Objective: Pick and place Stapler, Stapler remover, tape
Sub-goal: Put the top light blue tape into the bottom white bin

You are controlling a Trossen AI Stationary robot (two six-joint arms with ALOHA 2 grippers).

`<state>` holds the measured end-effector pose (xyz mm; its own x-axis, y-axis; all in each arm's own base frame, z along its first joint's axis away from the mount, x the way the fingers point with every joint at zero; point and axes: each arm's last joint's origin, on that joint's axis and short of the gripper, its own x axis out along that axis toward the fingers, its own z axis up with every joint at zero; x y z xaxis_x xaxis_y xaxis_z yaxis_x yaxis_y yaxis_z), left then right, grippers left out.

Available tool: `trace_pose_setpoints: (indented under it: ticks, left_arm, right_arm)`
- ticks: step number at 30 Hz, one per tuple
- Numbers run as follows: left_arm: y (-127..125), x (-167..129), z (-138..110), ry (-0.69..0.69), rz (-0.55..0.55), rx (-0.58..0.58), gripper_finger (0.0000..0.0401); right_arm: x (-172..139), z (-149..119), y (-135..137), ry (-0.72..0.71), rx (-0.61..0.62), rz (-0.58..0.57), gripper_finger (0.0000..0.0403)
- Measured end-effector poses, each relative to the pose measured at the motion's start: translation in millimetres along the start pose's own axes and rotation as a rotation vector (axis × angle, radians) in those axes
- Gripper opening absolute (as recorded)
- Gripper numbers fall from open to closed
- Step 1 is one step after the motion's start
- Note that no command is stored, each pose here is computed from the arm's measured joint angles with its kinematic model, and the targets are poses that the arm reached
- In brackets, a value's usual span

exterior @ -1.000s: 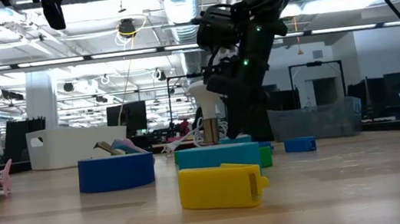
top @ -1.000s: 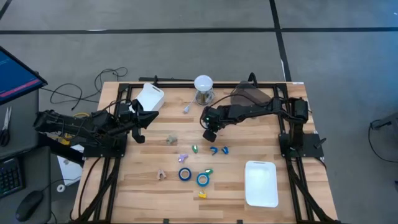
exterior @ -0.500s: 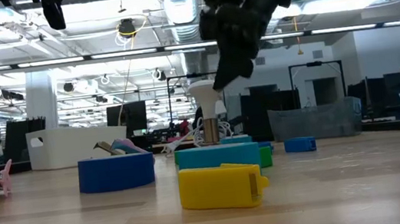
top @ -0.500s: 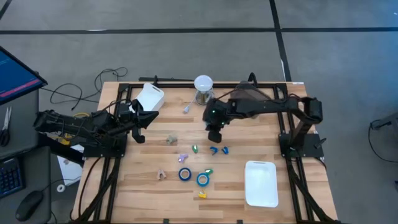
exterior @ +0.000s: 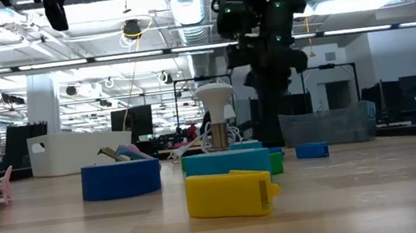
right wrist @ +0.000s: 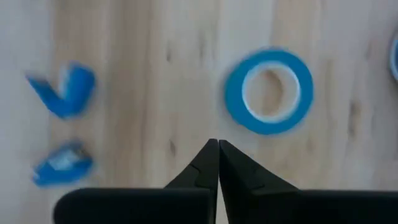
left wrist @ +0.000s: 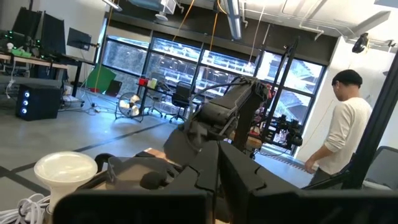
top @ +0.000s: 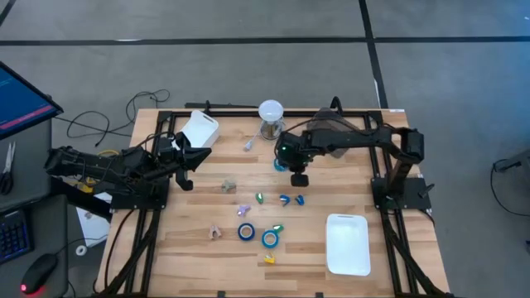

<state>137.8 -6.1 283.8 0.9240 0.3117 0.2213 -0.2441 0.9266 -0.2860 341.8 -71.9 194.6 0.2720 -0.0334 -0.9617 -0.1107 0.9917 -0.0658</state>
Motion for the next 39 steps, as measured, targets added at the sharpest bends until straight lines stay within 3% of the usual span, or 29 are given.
trace_pose_setpoints:
  ticks: [4, 12, 16, 21, 23, 33, 39]
  left_arm:
    - [0.0, 0.0, 0.0, 0.0, 0.0, 0.0, 0.0008]
    - [0.0, 0.0, 0.0, 0.0, 0.0, 0.0, 0.0008]
    - [0.0, 0.0, 0.0, 0.0, 0.0, 0.0, 0.0008]
    - [0.0, 0.0, -0.2, 0.002, 0.0, 0.001, 0.0008]
    - [0.0, 0.0, -0.2, 0.002, 0.0, 0.001, 0.0008]
    - [0.0, 0.0, -0.4, 0.004, 0.001, 0.002, 0.0008]
    - [0.0, 0.0, -0.4, 0.004, 0.0, 0.002, 0.0008]
  right_arm:
    - [4.8, 6.1, -0.1, 0.09, -0.102, 0.008, 0.0043]
    - [1.9, 25.2, -0.8, -0.026, -0.205, -0.055, 0.0155]
    - [11.8, 25.8, -0.5, -0.018, -0.231, -0.032, 0.0186]
    - [42.3, 22.6, 0.5, 0.064, -0.237, 0.005, 0.0178]
    - [50.2, 24.5, 0.0, 0.081, -0.245, -0.03, 0.017]
    - [53.6, 28.7, -10.2, 0.018, -0.196, -0.08, 0.0123]
    - [49.9, 28.8, -13.8, 0.018, -0.182, -0.146, 0.0123]
